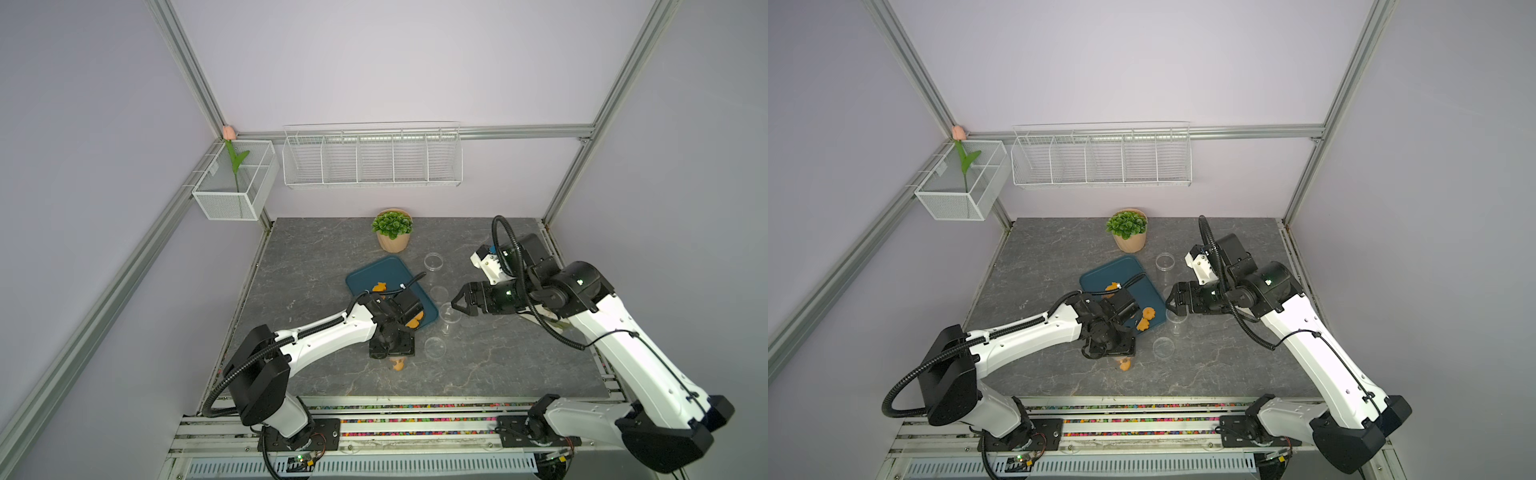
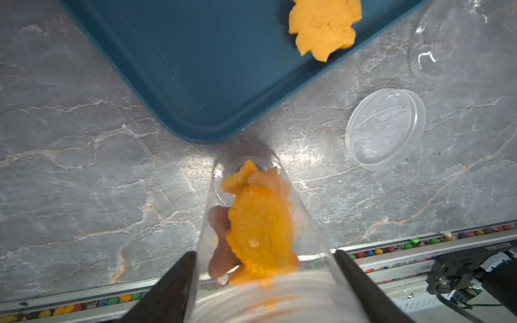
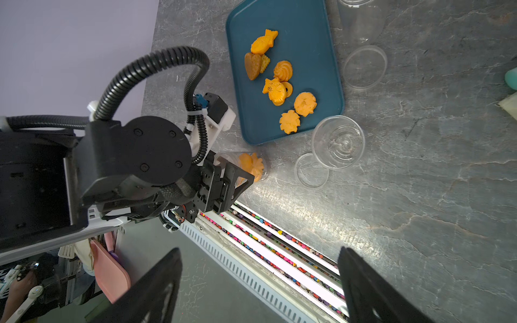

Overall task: Pour the cookies out of the jar
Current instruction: Place the jar at the center of the board.

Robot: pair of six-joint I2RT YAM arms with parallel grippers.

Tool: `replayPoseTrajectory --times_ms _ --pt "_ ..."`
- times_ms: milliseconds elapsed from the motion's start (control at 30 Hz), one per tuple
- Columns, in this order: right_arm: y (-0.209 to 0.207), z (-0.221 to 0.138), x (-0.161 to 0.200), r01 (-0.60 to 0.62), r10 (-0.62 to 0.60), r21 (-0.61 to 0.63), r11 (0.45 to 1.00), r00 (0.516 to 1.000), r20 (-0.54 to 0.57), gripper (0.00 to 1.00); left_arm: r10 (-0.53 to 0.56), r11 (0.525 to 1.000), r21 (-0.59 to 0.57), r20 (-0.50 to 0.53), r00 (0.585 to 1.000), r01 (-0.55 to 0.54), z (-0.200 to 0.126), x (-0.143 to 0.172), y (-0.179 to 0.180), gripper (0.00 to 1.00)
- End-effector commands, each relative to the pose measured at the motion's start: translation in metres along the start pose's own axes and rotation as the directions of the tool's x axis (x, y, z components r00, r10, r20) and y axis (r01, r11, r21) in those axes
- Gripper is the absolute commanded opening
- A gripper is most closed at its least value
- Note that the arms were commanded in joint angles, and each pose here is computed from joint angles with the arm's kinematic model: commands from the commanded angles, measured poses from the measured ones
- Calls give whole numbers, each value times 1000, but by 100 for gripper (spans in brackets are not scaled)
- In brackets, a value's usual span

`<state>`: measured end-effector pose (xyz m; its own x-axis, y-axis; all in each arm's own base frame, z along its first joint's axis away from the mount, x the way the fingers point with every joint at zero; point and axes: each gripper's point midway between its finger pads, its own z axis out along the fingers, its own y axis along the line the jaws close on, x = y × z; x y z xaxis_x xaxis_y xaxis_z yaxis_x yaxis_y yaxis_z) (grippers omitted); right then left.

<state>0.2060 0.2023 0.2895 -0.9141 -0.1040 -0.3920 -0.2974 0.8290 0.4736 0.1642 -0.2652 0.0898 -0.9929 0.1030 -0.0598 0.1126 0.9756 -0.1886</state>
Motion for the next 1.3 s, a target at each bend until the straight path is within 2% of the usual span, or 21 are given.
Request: replayPoseTrajectory --times_ms 0,367,767,967,1133,1267 --pt "-8 -4 8 -20 20 25 999 1000 0 89 33 999 -2 1 999 -33 -4 -2 -4 78" --pt "-13 -1 9 -50 50 46 998 999 9 89 80 997 -22 22 997 -79 -24 -5 -2 89" --pt "-9 26 -5 -31 33 40 999 998 -48 89 77 997 21 108 991 -80 -69 -7 2 92" --pt "-2 49 -16 -9 12 33 999 994 -105 89 -4 1000 -8 200 980 6 -105 -10 38 92" --pt "10 72 -19 21 -16 28 999 987 -158 89 -106 994 64 317 943 91 -135 -18 67 92" --pt "22 90 -13 79 -67 46 996 973 -220 89 -205 976 135 327 923 169 -141 -15 87 93"
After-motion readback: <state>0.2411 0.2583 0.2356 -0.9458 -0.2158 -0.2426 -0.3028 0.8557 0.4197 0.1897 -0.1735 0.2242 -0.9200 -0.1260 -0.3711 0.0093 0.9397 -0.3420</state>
